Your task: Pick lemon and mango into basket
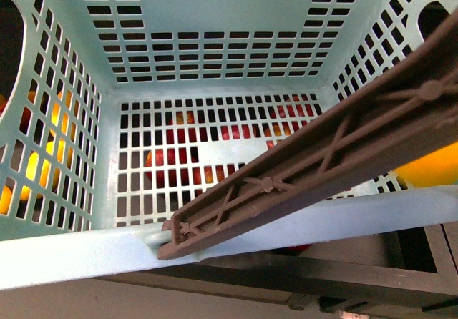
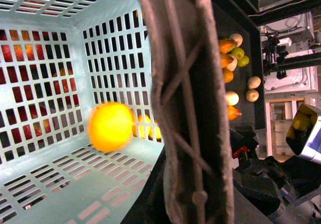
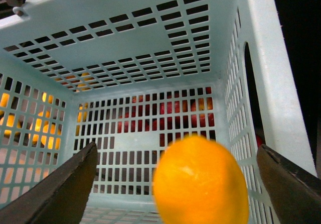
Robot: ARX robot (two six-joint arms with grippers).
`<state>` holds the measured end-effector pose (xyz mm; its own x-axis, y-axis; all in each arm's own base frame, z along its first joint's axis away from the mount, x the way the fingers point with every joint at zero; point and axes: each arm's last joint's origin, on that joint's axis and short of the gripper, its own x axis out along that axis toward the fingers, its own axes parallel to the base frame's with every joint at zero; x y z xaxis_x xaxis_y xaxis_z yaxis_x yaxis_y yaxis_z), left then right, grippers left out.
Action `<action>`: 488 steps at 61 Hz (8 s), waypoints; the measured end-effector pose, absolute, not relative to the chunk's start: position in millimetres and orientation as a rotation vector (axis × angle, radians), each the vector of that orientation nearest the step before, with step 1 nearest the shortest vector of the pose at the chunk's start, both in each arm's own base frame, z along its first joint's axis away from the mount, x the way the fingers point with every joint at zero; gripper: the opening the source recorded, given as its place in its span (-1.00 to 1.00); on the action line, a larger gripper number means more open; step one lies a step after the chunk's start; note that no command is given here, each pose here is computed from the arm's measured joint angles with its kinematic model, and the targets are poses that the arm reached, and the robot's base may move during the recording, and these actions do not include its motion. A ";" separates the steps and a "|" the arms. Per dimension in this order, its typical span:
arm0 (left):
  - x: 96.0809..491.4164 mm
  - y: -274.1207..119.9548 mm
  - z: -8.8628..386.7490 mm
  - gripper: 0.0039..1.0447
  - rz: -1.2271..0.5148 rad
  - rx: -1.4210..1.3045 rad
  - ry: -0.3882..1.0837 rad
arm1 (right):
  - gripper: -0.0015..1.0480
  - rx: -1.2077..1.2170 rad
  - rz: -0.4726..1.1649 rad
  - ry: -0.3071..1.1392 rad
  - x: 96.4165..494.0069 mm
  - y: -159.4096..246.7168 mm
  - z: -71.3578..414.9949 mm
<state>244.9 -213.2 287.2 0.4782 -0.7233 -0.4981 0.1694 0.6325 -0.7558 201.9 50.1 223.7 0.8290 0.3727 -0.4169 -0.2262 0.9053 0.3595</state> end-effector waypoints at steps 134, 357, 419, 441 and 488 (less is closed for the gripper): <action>245.1 -212.9 287.2 -0.89 -0.594 -0.696 0.913 | 0.49 0.004 -0.001 -0.020 96.4 -0.1 172.2; 244.4 -212.3 288.9 -0.89 -0.597 -0.697 0.906 | 0.83 0.305 -0.391 0.851 387.0 -100.1 7.0; 244.4 -212.4 288.9 -0.89 -0.600 -0.698 0.908 | 0.26 0.358 -0.463 0.912 412.4 -112.9 -46.3; 244.3 -212.5 288.9 -0.89 -0.601 -0.697 0.908 | 0.10 0.382 -0.380 0.861 383.6 -112.9 -21.8; 244.3 -212.5 288.9 -0.89 -0.601 -0.698 0.908 | 0.09 0.257 0.087 0.419 249.3 -23.9 221.7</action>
<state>244.3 -212.5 288.9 0.4852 -0.7219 -0.4934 0.1718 0.6320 -0.7557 249.3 -23.9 221.7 0.9105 0.1357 -0.3905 -0.0305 0.9641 0.2639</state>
